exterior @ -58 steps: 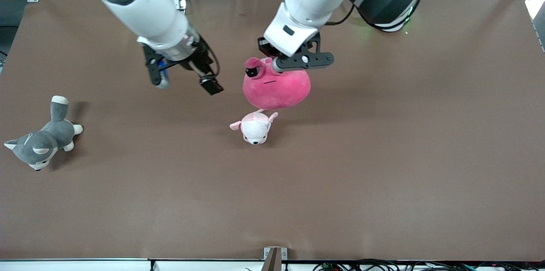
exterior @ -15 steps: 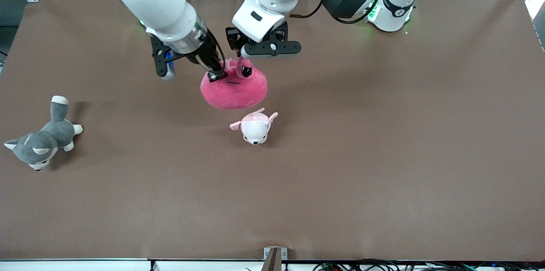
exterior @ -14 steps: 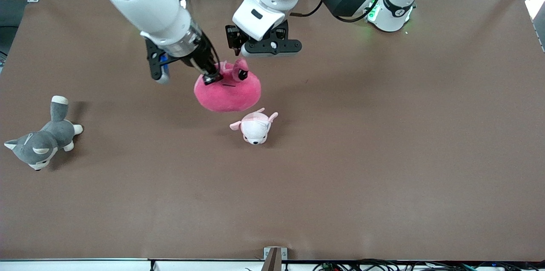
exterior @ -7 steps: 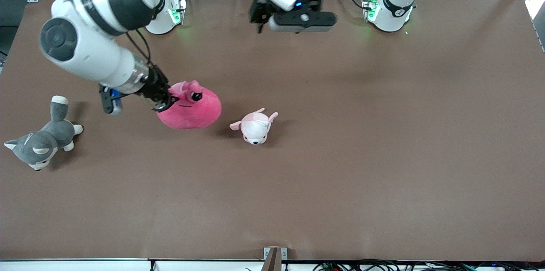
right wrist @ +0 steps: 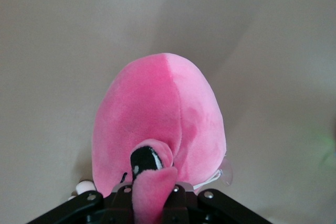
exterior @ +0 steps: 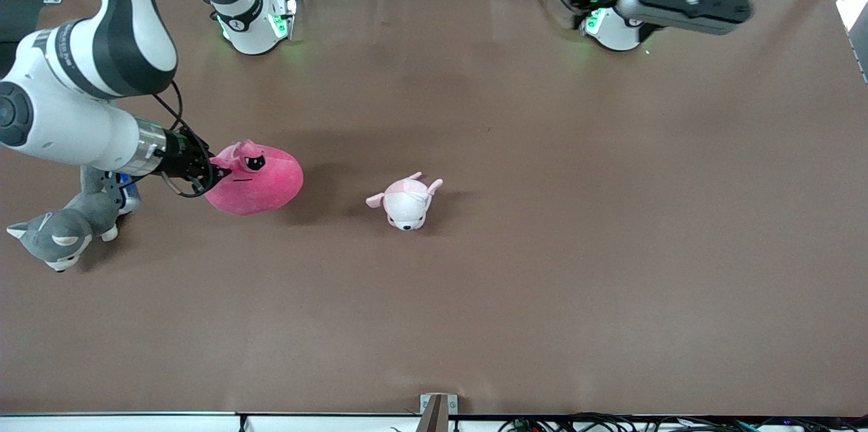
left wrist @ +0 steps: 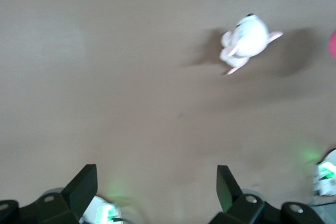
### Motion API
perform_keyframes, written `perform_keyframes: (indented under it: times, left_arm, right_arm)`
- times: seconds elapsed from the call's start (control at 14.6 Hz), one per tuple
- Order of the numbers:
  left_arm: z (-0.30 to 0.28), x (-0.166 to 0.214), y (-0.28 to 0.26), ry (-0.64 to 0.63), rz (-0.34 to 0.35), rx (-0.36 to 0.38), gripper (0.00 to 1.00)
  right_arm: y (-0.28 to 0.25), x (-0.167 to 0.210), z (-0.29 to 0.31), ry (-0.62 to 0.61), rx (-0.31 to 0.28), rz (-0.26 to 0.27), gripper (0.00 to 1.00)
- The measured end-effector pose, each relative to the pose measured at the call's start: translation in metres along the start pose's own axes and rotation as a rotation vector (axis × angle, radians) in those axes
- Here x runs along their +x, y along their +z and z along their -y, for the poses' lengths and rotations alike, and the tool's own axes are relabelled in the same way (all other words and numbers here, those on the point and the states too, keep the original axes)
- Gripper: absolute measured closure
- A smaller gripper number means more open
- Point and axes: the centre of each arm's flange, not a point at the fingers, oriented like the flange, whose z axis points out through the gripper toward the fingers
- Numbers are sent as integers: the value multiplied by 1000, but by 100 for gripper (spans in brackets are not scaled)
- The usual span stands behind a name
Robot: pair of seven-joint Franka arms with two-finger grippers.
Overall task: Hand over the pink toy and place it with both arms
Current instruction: 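Lower the pink plush beside the grey cat and open the right gripper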
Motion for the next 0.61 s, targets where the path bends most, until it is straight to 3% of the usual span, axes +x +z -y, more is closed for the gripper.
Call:
perform_keyframes:
  times: [0.27, 0.61]
  left_arm:
    - [63, -22, 14, 59, 10, 69, 0]
    - [121, -7, 38, 76, 12, 144, 0]
  right_arm:
    - [48, 49, -25, -77, 27, -13, 85]
    - [80, 60, -35, -120, 7, -5, 85]
